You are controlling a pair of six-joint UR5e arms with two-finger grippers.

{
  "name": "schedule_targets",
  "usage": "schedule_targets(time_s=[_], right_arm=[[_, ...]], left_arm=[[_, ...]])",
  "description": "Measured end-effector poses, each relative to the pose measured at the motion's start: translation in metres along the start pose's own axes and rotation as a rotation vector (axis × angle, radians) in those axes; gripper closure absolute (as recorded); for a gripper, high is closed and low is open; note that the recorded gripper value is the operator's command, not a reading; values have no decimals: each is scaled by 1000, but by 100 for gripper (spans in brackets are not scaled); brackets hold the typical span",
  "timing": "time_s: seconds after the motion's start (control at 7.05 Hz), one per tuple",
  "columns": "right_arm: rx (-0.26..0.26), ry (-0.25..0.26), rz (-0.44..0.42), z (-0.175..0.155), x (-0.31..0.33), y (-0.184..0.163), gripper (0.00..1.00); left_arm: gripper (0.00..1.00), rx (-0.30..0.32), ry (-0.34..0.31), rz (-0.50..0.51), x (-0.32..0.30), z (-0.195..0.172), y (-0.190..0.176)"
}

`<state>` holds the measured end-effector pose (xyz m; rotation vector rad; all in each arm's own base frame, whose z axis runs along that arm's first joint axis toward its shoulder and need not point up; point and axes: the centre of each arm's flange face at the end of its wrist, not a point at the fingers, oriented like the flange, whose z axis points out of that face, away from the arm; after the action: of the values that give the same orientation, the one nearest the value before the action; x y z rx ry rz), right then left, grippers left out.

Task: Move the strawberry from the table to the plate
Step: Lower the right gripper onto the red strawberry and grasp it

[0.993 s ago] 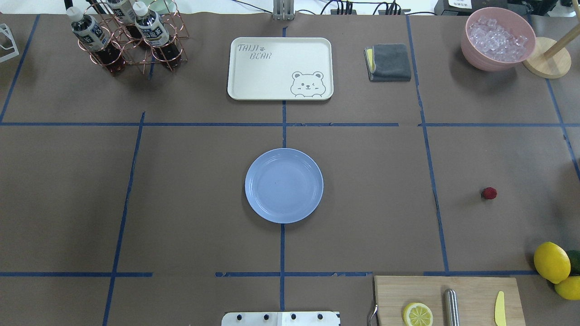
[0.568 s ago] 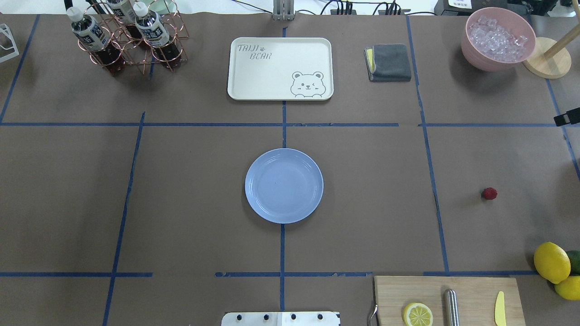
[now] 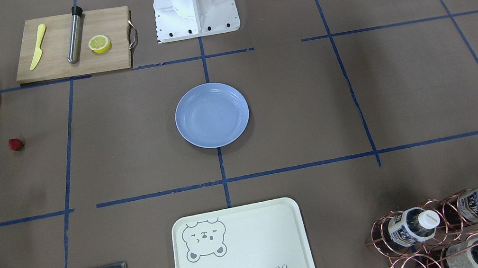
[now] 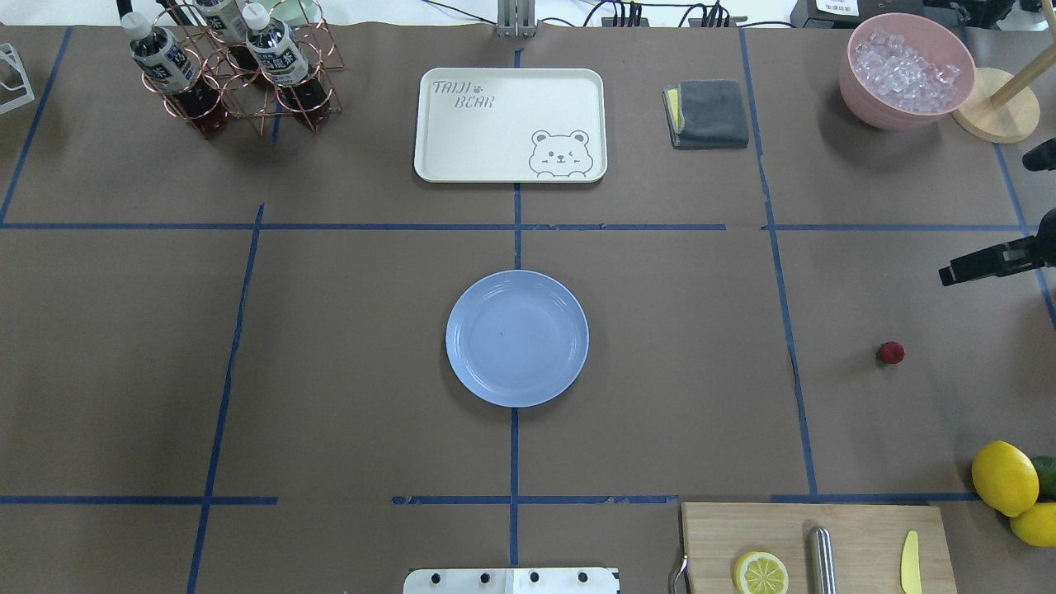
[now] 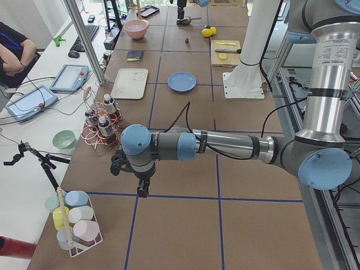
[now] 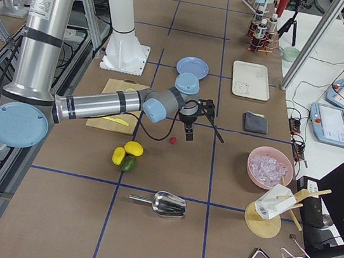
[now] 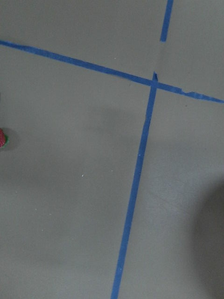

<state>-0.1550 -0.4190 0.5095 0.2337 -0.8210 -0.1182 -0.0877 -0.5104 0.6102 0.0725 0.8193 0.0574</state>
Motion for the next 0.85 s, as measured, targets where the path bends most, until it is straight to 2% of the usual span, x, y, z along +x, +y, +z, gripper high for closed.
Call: schedule_targets(time_s=[0.43, 0.57, 0.85], right_arm=[[26, 67, -16, 73, -38, 50, 0], [40, 69, -26, 89, -40, 59, 0], [60, 51, -34, 102, -42, 65, 0]], left_arm=[[0, -3, 4, 17, 9, 2, -2], [0, -2, 4, 18, 10, 1, -3], [0, -3, 3, 17, 10, 2, -2]])
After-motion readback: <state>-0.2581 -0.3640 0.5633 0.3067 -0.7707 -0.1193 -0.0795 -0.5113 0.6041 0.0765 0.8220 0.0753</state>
